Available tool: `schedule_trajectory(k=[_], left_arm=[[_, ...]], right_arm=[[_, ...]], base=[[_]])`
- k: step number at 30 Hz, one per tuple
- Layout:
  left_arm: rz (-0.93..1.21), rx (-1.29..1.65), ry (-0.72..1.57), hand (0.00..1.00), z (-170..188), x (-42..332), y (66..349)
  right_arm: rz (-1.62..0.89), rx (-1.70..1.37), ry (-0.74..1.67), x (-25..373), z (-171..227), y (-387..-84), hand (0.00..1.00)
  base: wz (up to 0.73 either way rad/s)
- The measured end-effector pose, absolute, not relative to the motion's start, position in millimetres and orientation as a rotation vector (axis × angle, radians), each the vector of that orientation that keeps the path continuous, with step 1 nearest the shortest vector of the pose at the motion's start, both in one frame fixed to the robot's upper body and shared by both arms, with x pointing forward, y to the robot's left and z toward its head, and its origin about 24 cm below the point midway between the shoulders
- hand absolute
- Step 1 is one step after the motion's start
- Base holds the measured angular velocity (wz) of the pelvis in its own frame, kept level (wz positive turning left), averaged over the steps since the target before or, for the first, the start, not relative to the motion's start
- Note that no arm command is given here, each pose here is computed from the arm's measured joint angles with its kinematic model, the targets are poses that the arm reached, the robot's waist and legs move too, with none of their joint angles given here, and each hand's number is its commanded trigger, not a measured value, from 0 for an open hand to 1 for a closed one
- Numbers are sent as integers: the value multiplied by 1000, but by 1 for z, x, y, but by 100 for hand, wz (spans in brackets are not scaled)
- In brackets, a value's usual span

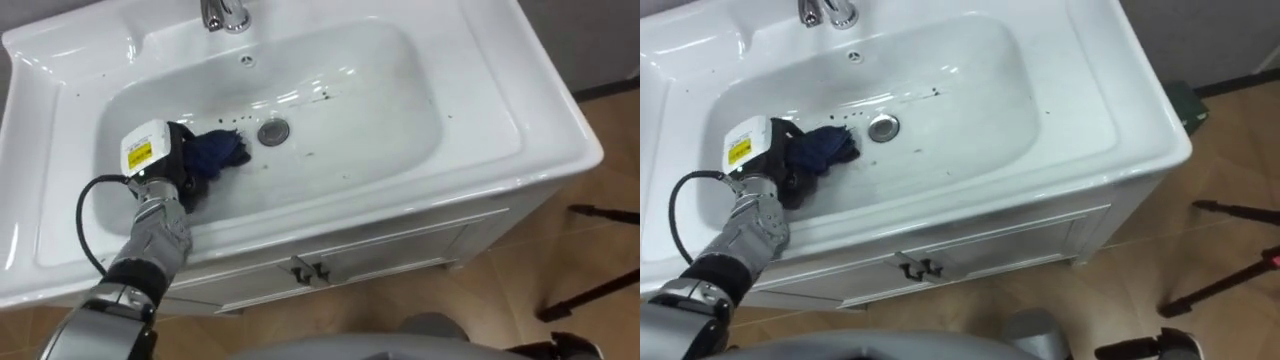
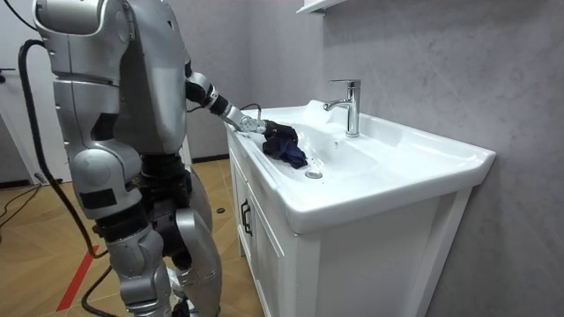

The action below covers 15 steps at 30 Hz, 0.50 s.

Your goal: Wipe basin

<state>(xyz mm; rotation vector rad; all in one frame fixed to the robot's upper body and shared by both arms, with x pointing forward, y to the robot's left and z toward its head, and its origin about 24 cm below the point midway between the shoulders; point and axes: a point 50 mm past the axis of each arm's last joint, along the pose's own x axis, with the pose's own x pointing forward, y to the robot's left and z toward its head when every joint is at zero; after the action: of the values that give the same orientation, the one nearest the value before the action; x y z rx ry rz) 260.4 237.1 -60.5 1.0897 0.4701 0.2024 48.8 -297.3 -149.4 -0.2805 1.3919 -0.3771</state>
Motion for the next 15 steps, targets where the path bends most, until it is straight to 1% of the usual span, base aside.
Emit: schedule_trajectory(k=[9,15], left_arm=[[302,936,486,100,-32,301,242],[338,877,502,100,-23,311,248]], right_arm=[[-353,-276,1337,73,-148,-292,0],[-276,-302,1331,85,-148,-287,0]], base=[[1],[-11]])
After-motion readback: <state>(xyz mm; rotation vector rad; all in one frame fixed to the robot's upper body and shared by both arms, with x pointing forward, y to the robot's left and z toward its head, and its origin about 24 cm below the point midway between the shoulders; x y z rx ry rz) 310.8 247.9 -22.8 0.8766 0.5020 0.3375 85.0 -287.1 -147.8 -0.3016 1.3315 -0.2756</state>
